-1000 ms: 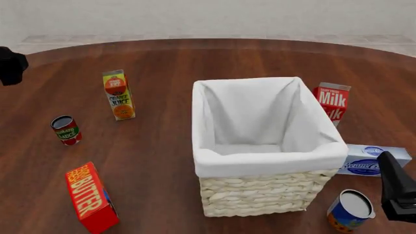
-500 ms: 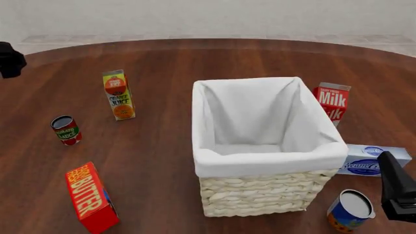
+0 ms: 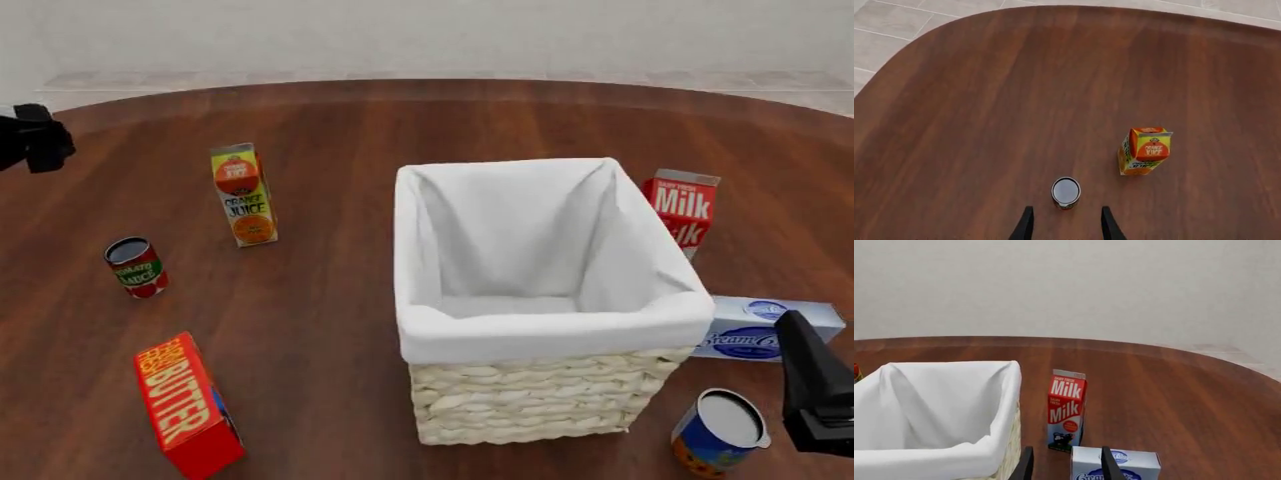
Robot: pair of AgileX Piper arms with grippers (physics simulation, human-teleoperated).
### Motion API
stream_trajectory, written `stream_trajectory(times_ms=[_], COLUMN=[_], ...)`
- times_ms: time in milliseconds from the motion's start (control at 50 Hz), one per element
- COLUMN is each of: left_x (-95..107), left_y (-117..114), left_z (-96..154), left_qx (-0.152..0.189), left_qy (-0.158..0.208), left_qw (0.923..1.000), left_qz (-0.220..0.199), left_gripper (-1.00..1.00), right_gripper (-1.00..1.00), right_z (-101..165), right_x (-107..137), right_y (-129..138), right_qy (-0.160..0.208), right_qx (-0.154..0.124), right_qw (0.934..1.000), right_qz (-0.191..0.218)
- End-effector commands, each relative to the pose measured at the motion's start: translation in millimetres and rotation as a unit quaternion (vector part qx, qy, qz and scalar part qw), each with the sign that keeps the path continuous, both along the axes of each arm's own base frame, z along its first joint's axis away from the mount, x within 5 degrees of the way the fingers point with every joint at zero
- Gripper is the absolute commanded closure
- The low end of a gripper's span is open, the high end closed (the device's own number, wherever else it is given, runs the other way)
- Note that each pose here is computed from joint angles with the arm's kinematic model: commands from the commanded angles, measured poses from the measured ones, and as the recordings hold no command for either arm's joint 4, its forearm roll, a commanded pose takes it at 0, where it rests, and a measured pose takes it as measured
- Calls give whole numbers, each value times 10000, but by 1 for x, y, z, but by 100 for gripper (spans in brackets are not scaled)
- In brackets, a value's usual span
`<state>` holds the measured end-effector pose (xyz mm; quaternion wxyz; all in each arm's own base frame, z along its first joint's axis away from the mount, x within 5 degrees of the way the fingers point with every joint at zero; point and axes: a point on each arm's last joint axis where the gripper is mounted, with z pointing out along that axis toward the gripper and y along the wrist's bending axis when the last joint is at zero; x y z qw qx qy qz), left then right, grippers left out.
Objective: Pick up the alphabet soup and the tomato sauce, and put them in the basket.
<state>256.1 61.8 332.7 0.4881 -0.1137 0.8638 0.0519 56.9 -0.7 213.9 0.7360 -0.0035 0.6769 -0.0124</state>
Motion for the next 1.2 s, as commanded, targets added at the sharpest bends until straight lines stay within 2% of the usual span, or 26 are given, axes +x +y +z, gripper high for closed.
stream_trajectory(times_ms=[20,300,640,880,1020,1200], left_x=[10,22,34,45,50,58], left_y=[7,8,7,12,11,13], left_z=[-17,-28,-50,-75,-80,-90], left_qx=[12,91,144,180,146,259], left_qy=[250,367,541,732,760,830], left_qw=[9997,9993,9982,9969,9967,9956], left_qz=[26,-63,-202,-227,-236,-337], left_gripper=[-100,-100,-100,-100,-100,-100], right_gripper=[-100,-100,-100,-100,-100,-100], right_z=[0,0,0,0,0,0], right_x=[0,0,0,0,0,0], right_y=[0,0,0,0,0,0], right_qy=[0,-1,4,3,0,-4], right_qx=[-1,-1,-5,14,23,35], right_qw=[10000,10000,10000,10000,10000,10000], right_qz=[-1,-7,-17,-27,-28,-25])
